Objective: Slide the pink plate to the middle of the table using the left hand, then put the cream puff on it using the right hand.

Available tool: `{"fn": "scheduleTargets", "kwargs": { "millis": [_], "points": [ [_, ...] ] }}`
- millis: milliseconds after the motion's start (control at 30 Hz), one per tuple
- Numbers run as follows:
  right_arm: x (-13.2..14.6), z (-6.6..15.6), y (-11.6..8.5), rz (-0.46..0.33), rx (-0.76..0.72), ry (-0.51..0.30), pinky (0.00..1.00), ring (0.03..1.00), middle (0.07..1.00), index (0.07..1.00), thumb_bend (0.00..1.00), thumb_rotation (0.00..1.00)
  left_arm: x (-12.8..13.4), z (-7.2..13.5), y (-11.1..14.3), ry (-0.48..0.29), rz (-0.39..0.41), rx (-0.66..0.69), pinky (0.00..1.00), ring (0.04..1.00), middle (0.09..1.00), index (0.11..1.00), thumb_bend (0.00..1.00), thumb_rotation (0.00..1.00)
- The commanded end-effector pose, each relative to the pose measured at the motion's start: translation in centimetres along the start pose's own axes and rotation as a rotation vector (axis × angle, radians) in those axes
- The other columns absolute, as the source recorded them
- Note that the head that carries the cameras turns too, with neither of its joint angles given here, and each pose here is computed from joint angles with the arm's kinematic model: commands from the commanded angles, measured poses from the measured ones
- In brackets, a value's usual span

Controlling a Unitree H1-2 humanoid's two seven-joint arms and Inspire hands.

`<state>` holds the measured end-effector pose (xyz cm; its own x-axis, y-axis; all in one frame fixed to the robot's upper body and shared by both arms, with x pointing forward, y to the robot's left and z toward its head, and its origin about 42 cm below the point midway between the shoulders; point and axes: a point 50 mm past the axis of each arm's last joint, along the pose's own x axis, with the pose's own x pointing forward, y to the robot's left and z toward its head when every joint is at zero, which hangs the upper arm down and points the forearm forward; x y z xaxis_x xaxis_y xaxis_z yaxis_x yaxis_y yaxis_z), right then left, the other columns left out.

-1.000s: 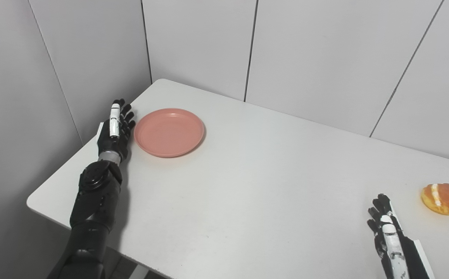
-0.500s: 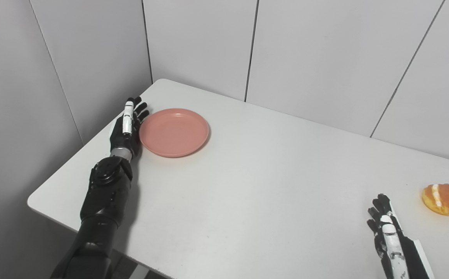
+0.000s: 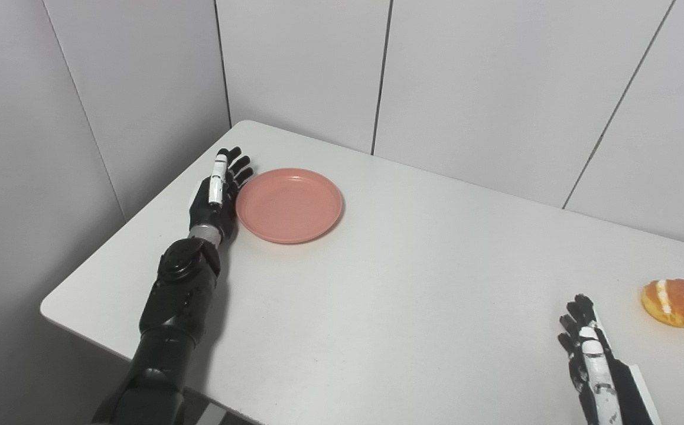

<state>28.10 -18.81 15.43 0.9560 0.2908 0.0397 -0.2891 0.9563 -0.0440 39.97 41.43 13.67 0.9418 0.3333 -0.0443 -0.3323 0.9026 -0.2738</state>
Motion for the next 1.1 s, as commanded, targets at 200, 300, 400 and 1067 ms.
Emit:
{"fn": "scheduleTargets", "kwargs": {
  "millis": [200, 300, 400, 1067],
  "points": [
    [0.7, 1.2, 0.3, 0.005, -0.018, -0.071, 1.00, 1.000, 1.000, 1.000, 0.00, 1.00, 0.3, 0.2, -2.0, 0.008, -0.065, 0.000, 0.92, 0.911, 0.902, 0.874, 0.41, 1.00],
    [0.7, 1.2, 0.4, 0.004, -0.015, -0.068, 1.00, 1.000, 1.000, 1.000, 0.00, 1.00, 0.1, 0.1, -2.7, 0.023, -0.073, 0.002, 0.90, 0.903, 0.895, 0.867, 0.39, 1.00],
    [0.7, 1.1, 0.4, 0.000, -0.025, -0.063, 1.00, 1.000, 1.000, 1.000, 0.01, 1.00, -0.2, 0.0, -3.5, 0.027, -0.093, 0.014, 0.90, 0.902, 0.894, 0.867, 0.39, 1.00],
    [1.0, 0.7, 0.8, -0.007, -0.062, -0.055, 1.00, 1.000, 1.000, 1.000, 0.09, 1.00, -2.4, -2.3, -7.8, 0.115, -0.241, 0.042, 0.93, 0.916, 0.918, 0.891, 0.40, 1.00]
  ]
}}
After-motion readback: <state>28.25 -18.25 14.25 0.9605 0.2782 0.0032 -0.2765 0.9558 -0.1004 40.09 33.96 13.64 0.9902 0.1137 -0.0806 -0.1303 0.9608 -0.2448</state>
